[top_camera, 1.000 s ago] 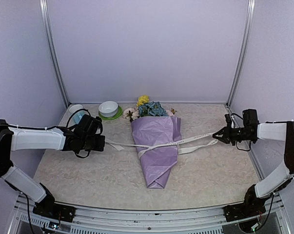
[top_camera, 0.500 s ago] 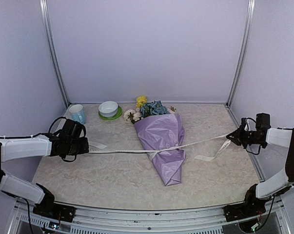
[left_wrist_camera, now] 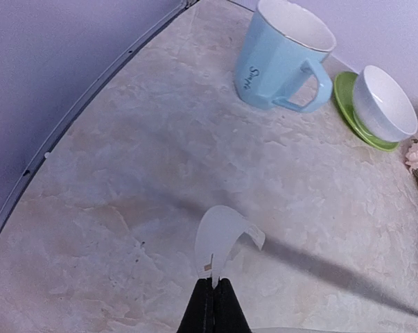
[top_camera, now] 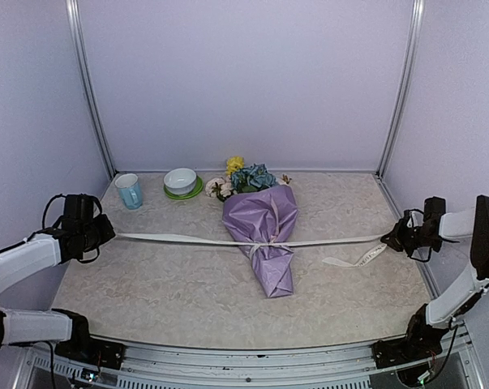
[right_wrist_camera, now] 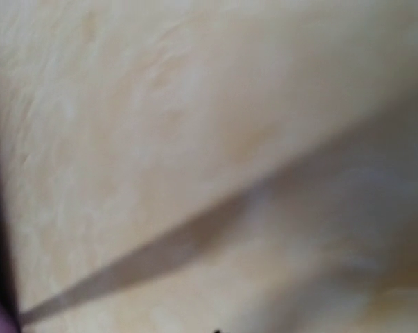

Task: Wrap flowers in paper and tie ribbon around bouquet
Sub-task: Tie the ribbon around the folded bouquet.

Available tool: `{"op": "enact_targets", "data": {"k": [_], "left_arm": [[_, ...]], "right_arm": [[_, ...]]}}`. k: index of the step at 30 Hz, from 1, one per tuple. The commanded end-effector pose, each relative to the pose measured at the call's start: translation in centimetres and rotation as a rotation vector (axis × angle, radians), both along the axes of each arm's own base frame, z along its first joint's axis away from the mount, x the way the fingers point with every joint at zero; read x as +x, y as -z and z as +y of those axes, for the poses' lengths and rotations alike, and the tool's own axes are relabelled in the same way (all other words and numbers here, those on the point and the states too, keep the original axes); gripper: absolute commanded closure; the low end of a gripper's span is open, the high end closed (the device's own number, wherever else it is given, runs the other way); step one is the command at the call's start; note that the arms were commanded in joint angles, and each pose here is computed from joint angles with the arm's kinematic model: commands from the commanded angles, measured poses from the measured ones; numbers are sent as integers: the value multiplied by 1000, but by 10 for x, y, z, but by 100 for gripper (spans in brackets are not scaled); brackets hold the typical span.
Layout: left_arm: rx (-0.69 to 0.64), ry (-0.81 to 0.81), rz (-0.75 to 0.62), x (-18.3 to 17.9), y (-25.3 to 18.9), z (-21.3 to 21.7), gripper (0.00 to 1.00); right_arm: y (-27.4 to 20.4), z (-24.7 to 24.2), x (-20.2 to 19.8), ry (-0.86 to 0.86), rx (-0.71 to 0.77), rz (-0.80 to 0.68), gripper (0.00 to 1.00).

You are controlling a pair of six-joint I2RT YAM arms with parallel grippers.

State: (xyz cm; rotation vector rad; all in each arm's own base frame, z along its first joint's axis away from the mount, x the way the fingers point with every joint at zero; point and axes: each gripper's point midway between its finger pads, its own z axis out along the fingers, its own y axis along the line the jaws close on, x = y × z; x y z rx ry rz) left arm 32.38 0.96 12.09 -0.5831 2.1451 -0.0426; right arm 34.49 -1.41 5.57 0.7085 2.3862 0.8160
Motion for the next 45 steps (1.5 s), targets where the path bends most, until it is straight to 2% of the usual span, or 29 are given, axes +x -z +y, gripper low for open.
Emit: {"op": "enact_targets", "data": {"k": [1, 7, 17, 24, 29, 32, 37, 38, 39, 42, 44, 45], "left_arm": [[52, -110, -18, -7, -2, 41, 100], [52, -221, -45, -19, -9, 84, 100], [46, -380, -113, -37, -22, 127, 100], [57, -406, -125, -42, -26, 133, 100], [17, -305, -143, -27, -25, 115, 100], [17, -186, -157, -10, -30, 79, 100], [15, 113, -185, 26, -53, -28, 100], [15, 203, -186, 30, -54, -56, 100], [45, 431, -180, 34, -61, -135, 100], [81, 651, -137, 27, -44, -204, 100], [101, 760, -90, 20, -23, -240, 100], [118, 798, -65, 18, -14, -254, 100]], "right_arm": [[9, -51, 6, 146, -83, 4, 100], [20, -69, -3, 219, -105, 34, 100], [28, -90, -16, 293, -123, 64, 100], [27, -98, -18, 312, -131, 63, 100], [25, -88, -16, 276, -117, 41, 100], [22, -44, -4, 128, -164, 29, 100], [-11, 81, 21, -253, -244, -92, 100], [-17, 103, 22, -309, -246, -121, 100], [-31, 171, 15, -509, -274, -187, 100], [-27, 210, -2, -654, -301, -175, 98], [-14, 207, -6, -665, -374, -96, 62], [-8, 197, -6, -646, -443, -43, 51]]}}
